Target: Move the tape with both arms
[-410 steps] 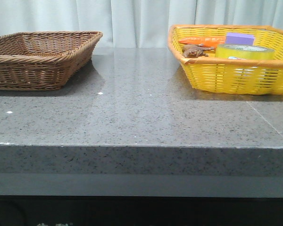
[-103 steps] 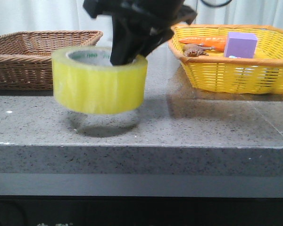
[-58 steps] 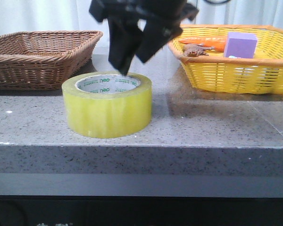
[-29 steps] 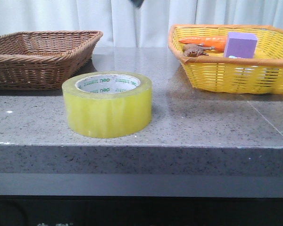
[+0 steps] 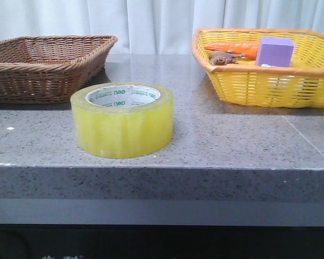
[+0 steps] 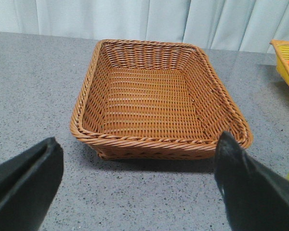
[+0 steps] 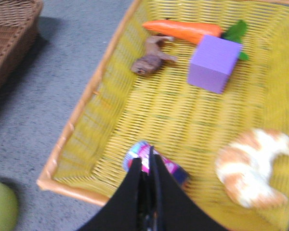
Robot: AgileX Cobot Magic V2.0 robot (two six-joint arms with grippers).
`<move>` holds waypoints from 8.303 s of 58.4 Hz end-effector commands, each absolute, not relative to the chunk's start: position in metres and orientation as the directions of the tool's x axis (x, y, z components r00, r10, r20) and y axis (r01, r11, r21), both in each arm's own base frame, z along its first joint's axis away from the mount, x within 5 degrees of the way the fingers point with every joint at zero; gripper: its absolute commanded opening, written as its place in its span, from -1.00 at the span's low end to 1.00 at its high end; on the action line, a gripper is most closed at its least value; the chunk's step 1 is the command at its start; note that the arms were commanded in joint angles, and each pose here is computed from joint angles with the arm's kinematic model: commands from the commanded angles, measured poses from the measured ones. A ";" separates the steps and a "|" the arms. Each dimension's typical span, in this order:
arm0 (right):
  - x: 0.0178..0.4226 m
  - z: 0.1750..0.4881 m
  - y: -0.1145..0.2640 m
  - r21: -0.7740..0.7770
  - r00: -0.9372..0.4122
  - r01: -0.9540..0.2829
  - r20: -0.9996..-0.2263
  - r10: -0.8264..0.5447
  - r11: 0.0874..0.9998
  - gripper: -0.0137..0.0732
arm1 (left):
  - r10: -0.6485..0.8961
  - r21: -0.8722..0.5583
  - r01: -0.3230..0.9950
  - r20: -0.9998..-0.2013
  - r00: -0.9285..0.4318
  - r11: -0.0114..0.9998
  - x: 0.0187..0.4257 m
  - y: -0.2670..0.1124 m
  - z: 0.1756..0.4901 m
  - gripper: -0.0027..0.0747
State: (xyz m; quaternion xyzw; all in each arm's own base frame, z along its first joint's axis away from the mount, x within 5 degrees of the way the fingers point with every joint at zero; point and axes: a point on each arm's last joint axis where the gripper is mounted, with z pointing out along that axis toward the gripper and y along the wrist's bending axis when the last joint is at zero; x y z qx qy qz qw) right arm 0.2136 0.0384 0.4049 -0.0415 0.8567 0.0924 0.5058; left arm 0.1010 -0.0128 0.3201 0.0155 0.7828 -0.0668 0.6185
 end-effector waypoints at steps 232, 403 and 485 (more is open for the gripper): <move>0.054 0.305 0.011 0.139 -0.025 -0.167 -0.990 0.136 0.976 -0.89 | -0.013 -0.100 0.125 -0.827 -0.563 0.987 0.363 -0.045 0.373 0.01; 0.054 0.305 0.011 0.139 -0.029 -0.167 -0.990 0.136 0.976 -0.89 | -0.067 -0.077 0.118 -0.994 -0.084 0.990 0.055 -0.008 0.193 -0.98; 0.055 0.305 0.011 0.139 -0.026 -0.167 -0.990 0.136 0.976 -0.89 | -0.091 -0.089 0.110 -0.996 0.014 0.990 0.056 -0.006 0.195 -0.98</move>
